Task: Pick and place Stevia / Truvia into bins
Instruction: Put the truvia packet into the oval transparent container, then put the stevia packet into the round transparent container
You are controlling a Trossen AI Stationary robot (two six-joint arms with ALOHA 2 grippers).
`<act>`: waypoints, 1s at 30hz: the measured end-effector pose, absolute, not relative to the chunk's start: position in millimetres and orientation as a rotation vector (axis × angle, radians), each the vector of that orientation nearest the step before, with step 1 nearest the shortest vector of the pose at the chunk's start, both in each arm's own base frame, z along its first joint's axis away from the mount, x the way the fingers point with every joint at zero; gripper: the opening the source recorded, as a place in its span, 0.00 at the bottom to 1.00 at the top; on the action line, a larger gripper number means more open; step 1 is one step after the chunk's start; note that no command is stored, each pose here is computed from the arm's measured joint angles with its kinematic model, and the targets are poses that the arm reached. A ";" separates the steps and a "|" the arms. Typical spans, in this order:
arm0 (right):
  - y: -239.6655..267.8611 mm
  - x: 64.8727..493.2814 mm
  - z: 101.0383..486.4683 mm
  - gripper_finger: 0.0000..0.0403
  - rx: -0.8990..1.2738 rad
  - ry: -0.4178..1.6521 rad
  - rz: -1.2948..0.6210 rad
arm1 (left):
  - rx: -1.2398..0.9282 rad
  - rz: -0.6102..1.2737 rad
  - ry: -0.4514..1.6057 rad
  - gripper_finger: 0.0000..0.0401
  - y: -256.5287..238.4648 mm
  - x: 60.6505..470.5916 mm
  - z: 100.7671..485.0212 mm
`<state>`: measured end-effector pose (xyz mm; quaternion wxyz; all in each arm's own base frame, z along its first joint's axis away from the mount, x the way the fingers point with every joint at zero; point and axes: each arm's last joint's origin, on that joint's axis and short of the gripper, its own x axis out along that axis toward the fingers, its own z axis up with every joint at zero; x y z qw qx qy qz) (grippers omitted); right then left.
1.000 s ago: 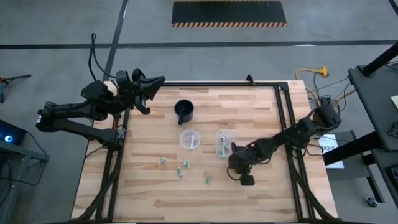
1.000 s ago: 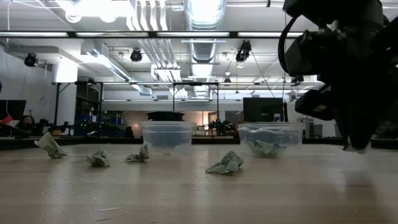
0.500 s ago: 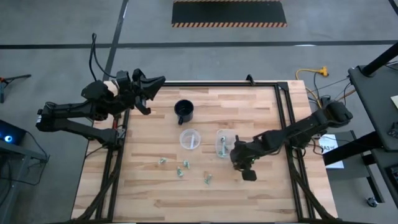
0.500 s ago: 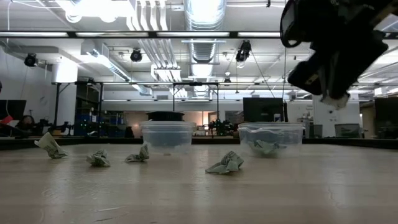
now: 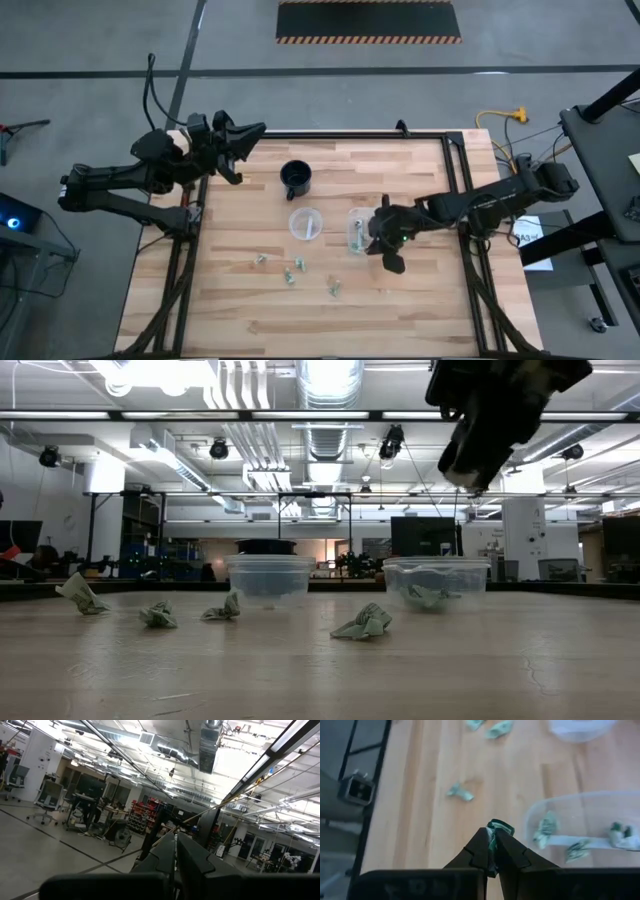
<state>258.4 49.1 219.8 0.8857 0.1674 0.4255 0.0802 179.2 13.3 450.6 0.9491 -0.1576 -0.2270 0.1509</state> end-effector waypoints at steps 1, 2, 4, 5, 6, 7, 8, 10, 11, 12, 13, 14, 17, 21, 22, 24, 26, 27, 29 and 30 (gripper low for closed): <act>45.5 259.3 219.7 0.03 0.359 0.881 0.144 | -0.321 0.307 -0.462 0.00 13.4 179.2 450.6; 41.9 259.9 219.7 0.03 0.370 0.877 0.117 | -0.321 0.307 -0.462 0.00 13.4 179.2 450.6; 35.4 262.3 220.2 0.03 0.384 0.858 0.094 | -0.321 0.307 -0.462 0.00 13.4 179.2 450.6; 32.7 263.6 220.9 0.03 0.389 0.844 0.084 | -0.320 0.307 -0.462 0.00 13.4 179.2 450.6; 30.1 264.2 221.2 0.03 0.397 0.838 0.075 | -0.320 0.307 -0.462 0.00 13.3 179.2 450.6; 27.8 264.8 221.7 0.03 0.402 0.830 0.068 | -0.321 0.307 -0.462 0.00 13.3 179.2 450.6; 26.0 265.9 222.7 0.03 0.407 0.815 0.064 | -0.320 0.307 -0.462 0.00 13.4 179.2 450.6; 22.7 266.3 224.7 0.03 0.418 0.797 0.053 | -0.321 0.307 -0.462 0.00 13.4 179.2 450.6; 21.2 266.1 225.2 0.03 0.421 0.795 0.048 | -0.321 0.307 -0.462 0.00 13.3 179.1 450.7; 20.1 266.3 225.7 0.03 0.423 0.793 0.044 | -0.321 0.307 -0.462 0.00 13.4 179.0 450.7; 18.9 266.6 226.4 0.03 0.425 0.789 0.041 | -0.321 0.307 -0.462 0.00 13.3 179.0 450.7; 17.4 266.5 226.7 0.03 0.427 0.787 0.035 | -0.321 0.307 -0.463 0.00 13.4 178.8 450.8; 13.8 266.4 227.0 0.03 0.432 0.785 0.023 | -0.321 0.307 -0.463 0.00 13.3 178.8 450.8; 9.9 266.4 226.9 0.09 0.426 0.783 0.014 | -0.320 0.307 -0.463 0.00 13.3 178.8 450.8; 8.9 266.5 226.9 0.11 0.428 0.782 0.011 | -0.321 0.307 -0.463 0.00 13.4 178.8 450.8; 7.5 266.5 226.9 0.17 0.430 0.781 0.006 | -0.321 0.307 -0.463 0.00 13.4 178.8 450.8; 6.5 266.5 226.9 0.23 0.429 0.780 0.003 | -0.320 0.307 -0.462 0.00 13.3 178.8 450.8; 6.4 266.5 226.9 0.26 0.429 0.780 0.003 | -0.319 0.307 -0.462 0.00 13.3 178.8 450.8; 6.1 266.5 226.9 0.31 0.429 0.780 0.002 | -0.318 0.308 -0.462 0.00 13.4 178.8 450.8; 6.1 266.5 226.9 0.33 0.429 0.780 0.002 | -0.318 0.307 -0.462 0.00 13.3 178.8 450.8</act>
